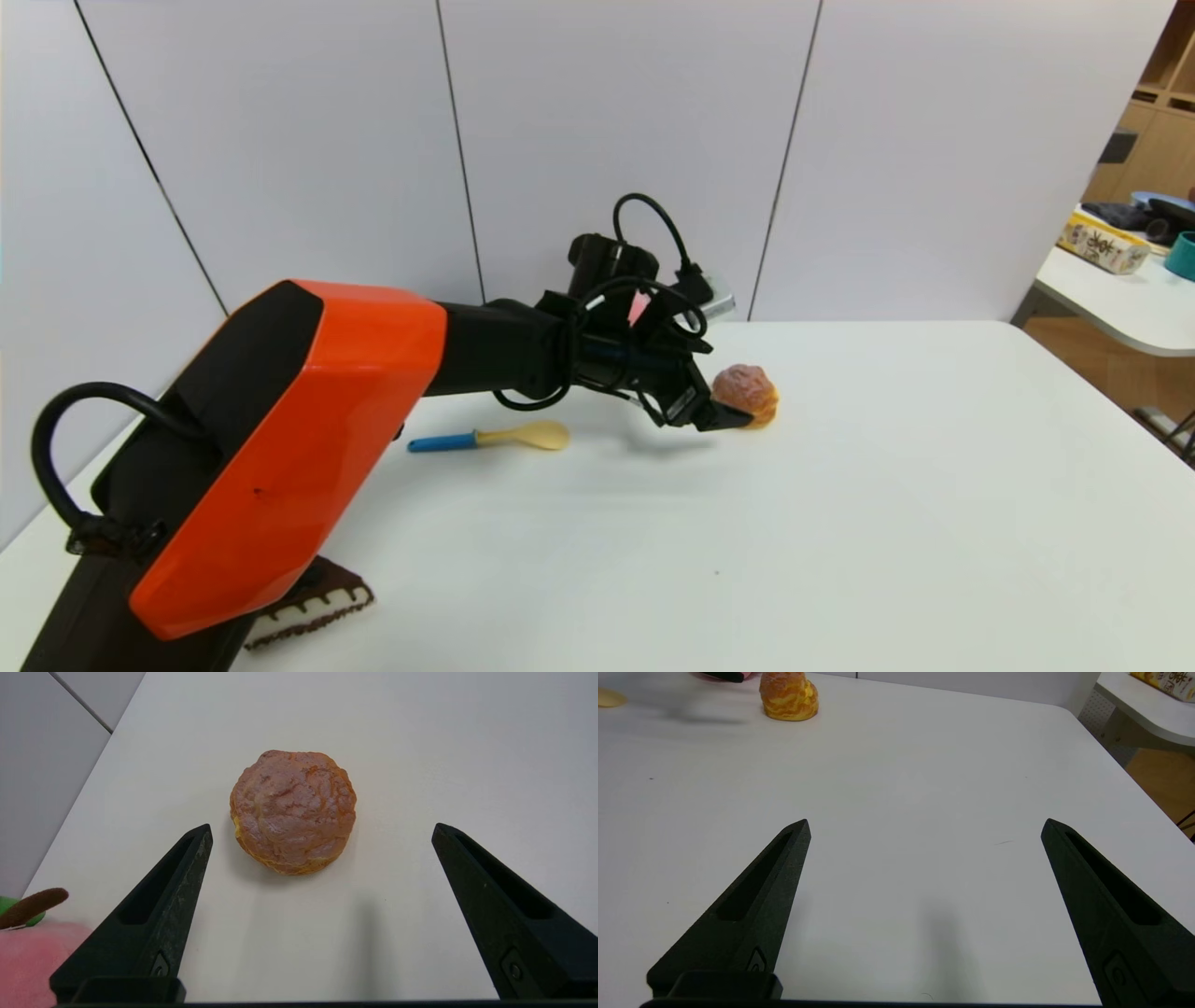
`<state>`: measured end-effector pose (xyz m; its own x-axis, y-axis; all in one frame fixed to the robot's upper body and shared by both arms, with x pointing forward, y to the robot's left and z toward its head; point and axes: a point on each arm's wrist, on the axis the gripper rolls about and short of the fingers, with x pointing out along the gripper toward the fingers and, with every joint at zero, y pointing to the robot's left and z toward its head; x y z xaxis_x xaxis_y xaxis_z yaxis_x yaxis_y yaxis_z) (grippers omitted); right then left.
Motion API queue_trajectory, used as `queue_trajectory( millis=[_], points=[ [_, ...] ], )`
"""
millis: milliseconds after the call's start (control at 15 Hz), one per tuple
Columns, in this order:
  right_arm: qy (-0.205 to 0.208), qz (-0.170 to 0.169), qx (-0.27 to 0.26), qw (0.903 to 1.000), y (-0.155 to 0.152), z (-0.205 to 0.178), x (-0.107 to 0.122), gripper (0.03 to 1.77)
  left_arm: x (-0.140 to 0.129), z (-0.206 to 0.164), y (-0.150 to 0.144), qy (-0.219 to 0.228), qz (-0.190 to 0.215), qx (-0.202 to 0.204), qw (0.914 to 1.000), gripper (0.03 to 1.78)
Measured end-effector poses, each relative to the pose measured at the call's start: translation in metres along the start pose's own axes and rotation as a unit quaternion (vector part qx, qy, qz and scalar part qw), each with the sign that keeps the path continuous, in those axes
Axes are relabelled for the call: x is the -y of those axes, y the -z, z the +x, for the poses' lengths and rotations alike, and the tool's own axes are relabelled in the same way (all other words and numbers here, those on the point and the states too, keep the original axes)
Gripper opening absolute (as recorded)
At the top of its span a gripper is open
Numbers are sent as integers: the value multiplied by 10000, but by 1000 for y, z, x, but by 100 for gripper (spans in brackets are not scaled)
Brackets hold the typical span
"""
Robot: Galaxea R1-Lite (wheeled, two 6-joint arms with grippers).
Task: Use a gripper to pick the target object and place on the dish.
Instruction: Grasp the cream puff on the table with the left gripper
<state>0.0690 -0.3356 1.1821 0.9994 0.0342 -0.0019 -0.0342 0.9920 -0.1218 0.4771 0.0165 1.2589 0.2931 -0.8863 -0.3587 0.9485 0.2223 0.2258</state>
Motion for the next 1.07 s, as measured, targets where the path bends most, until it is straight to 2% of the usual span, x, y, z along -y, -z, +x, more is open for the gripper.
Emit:
queue_trajectory(
  millis=[333,800,1067],
  points=[
    [0,3,0,10000,0,0,0,171,-2,25,19,100,-19,104,9999,169],
    [-2,3,0,10000,0,0,0,171,-7,39,28,-106,-115,576,9982,169],
    [-4,3,1,10000,0,0,0,171,-7,47,38,-146,-130,673,9975,169]
  ],
)
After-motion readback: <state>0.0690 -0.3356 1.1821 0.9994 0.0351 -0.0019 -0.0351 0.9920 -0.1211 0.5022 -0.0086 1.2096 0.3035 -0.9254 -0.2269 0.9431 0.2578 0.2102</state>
